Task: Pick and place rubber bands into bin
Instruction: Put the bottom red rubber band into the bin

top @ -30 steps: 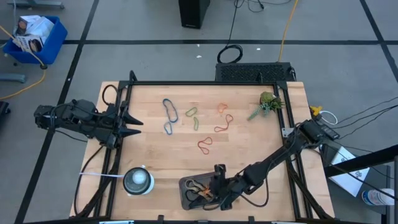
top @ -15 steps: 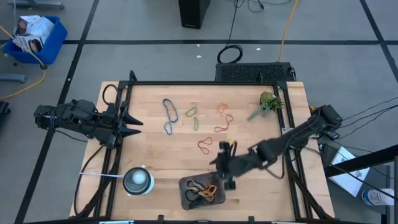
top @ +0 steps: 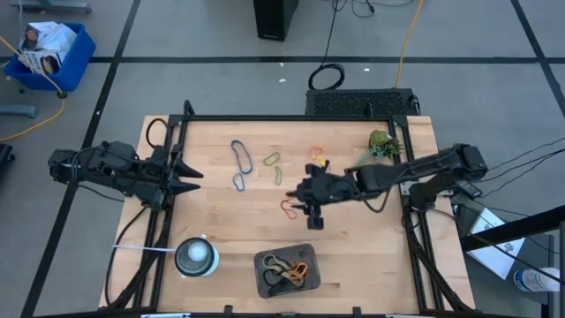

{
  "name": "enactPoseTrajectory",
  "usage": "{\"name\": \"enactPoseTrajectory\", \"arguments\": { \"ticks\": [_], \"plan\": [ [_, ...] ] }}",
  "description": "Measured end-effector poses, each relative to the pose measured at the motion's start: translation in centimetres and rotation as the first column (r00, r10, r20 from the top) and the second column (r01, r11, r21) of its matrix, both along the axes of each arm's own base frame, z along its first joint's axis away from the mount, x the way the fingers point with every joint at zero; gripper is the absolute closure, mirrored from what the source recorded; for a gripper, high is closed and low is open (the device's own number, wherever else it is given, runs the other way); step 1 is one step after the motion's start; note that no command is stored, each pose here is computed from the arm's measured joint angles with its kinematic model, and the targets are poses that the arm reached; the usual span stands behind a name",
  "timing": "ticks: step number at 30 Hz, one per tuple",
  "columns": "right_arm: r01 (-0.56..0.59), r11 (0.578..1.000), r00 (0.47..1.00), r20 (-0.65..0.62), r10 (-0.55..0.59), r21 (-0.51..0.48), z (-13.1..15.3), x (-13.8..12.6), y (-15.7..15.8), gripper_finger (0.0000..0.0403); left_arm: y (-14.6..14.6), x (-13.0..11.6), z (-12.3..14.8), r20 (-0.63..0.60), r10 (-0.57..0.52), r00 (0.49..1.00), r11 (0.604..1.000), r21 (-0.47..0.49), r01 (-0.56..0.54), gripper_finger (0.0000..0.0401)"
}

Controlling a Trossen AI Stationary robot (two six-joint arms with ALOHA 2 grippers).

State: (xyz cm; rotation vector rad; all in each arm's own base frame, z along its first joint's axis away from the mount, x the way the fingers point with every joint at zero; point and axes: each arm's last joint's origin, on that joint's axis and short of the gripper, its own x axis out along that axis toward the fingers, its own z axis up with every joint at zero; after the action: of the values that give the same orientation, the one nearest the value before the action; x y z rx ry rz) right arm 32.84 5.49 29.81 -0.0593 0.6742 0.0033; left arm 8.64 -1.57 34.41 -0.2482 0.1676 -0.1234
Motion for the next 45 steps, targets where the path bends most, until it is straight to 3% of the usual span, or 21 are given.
{"name": "enactPoseTrajectory", "arguments": {
  "ticks": [6, 10, 14, 18, 23, 27, 38, 45],
  "plan": [
    [0.016, 0.999, 1.0, 0.018, -0.016, -0.044, -0.8, 0.3, -1.8, 0.0248, 0.0, 0.0, 0.0, 0.002, 0.0, 1.0, 1.0, 0.0, 0.0, 0.024],
    [0.016, 0.998, 0.999, 0.041, -0.013, -0.067, -3.5, 0.1, -2.4, 0.0248, 0.0, 0.0, 0.0, 0.002, 0.0, 1.0, 1.0, 0.002, 0.0, 0.024],
    [0.063, 0.998, 0.992, 0.108, -0.06, -0.021, -6.5, 0.1, -3.2, 0.0248, 0.0, 0.0, 0.0, 0.002, -0.001, 1.0, 1.0, 0.003, 0.001, 0.024],
    [0.112, 0.994, 0.992, 0.054, -0.112, 0.003, -9.5, 0.6, -4.3, 0.0248, 0.0, 0.0, 0.0, 0.007, -0.005, 1.0, 0.999, 0.033, 0.005, 0.024],
    [0.051, 0.996, 0.998, -0.044, -0.048, 0.067, -12.4, 2.1, -5.0, 0.0248, 0.0, 0.0, 0.0, 0.008, -0.008, 1.0, 0.999, 0.051, 0.007, 0.024],
    [0.03, 0.998, 0.994, -0.109, -0.023, 0.056, -14.1, 2.9, -5.5, 0.0248, 0.0, 0.0, 0.0, 0.003, -0.006, 1.0, 0.999, 0.038, 0.006, 0.024],
    [0.0, 1.0, 0.979, -0.203, 0.002, 0.008, -16.7, 4.0, -6.4, 0.0248, 0.0, 0.0, -0.2, -0.012, -0.006, 1.0, 0.999, 0.039, 0.006, 0.024],
    [-0.017, 0.998, 0.975, -0.222, 0.029, 0.055, -18.3, 4.3, -6.8, 0.025, 0.0, 0.0, -0.2, -0.019, -0.005, 1.0, 0.999, 0.038, 0.006, 0.024]
  ]
}}
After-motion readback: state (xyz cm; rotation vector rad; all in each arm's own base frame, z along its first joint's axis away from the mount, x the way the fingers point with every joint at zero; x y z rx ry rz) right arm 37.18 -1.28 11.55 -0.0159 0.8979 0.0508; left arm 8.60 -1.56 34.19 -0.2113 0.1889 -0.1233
